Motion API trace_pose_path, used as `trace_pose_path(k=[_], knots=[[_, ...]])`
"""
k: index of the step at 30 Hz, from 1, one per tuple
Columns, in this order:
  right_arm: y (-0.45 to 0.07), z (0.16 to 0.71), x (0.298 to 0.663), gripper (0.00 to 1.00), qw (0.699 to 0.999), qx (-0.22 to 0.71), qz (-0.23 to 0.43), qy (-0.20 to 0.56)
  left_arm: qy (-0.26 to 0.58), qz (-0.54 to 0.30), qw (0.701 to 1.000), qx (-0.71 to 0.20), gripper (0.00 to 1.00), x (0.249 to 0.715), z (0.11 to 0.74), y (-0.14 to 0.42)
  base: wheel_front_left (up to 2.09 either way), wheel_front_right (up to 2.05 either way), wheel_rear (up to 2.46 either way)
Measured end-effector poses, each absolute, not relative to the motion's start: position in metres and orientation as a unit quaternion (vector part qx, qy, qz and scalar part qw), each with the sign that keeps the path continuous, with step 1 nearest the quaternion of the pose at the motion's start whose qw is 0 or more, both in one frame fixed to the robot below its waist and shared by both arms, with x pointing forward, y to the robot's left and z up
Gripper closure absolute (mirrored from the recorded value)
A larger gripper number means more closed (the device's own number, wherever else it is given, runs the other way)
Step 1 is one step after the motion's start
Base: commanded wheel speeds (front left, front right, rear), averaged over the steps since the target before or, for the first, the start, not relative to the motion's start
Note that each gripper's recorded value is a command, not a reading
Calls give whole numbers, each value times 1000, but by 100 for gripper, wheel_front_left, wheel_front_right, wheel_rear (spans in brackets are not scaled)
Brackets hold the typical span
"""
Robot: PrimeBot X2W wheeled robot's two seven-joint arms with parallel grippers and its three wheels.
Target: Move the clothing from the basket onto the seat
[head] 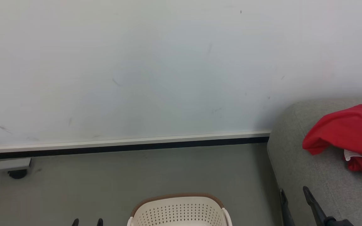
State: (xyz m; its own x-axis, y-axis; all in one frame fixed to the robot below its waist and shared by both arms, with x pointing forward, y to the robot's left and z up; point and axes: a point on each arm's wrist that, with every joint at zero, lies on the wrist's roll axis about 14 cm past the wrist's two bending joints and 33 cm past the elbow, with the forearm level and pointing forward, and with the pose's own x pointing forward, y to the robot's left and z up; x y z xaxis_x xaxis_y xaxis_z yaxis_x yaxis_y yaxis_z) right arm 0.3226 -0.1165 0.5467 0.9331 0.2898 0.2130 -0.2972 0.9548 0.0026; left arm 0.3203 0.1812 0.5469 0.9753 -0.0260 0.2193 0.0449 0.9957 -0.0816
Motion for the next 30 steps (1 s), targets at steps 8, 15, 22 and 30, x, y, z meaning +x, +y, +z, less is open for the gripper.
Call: trace_pose_path(k=[8,15,22,30], knots=[[-114,528,319,100,985,18,152,-77,-80,-11,996,-45,100,318,528,182,0,0,0],[-128,518,320,100,987,81,128,-48,-64,-6,992,-105,100,319,520,182,0,0,0],[-144,512,324,100,984,148,100,-27,-57,-5,983,-172,100,322,517,179,0,0,0],[-160,512,331,100,973,217,76,-17,-54,-4,969,-239,100,327,518,177,0,0,0]])
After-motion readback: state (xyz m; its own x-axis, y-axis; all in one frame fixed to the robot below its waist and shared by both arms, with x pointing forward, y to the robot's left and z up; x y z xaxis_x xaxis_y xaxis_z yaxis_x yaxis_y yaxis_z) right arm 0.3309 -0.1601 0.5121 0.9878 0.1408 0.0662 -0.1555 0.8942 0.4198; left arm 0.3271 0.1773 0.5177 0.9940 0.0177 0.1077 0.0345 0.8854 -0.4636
